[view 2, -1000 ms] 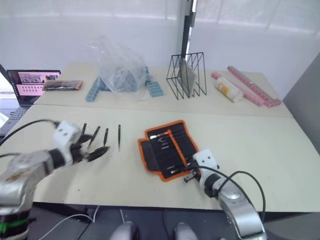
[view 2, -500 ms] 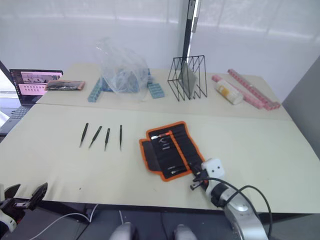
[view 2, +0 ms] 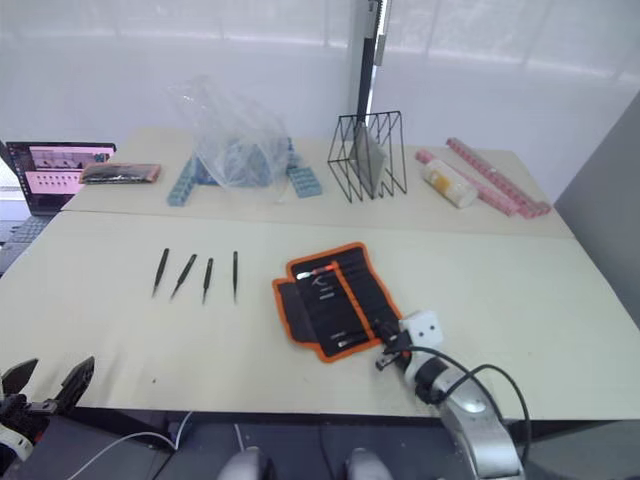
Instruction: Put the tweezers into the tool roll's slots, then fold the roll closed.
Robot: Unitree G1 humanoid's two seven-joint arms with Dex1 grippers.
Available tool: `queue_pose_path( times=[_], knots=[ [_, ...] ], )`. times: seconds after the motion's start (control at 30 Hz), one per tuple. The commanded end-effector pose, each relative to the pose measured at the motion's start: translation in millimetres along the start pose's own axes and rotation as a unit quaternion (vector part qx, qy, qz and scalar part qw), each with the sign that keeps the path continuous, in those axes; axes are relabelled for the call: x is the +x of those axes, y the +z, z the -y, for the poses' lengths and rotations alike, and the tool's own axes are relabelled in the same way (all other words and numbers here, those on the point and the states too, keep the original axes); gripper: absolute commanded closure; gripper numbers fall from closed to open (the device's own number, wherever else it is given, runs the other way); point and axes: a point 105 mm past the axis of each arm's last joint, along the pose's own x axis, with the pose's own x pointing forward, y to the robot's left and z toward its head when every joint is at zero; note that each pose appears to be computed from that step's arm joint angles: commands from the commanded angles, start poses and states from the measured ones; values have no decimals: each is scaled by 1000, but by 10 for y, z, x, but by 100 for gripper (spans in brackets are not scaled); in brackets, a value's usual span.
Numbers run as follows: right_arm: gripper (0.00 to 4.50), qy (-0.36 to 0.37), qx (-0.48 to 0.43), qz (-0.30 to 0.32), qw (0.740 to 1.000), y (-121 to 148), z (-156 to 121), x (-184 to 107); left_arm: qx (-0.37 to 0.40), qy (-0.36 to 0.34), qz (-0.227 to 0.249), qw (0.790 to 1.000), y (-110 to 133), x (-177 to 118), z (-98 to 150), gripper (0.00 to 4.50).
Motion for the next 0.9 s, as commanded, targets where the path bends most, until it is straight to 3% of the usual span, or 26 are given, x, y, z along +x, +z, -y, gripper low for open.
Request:
queue_pose_path(
  times=[0.03, 0.33, 0.9],
  knots=[
    [450, -9, 3, -66, 998, -238, 1, -2, 20, -15, 11, 1000, 118, 31, 58, 1],
    [450, -3, 6, -117, 993, -368, -78, -5, 12, -26, -23, 999, 176, 489, 82, 1],
    [450, -15, 8, -105, 994, -225, -157, 54, 25, -49, -83, 995, 44, 1547, 204, 1]
  ],
)
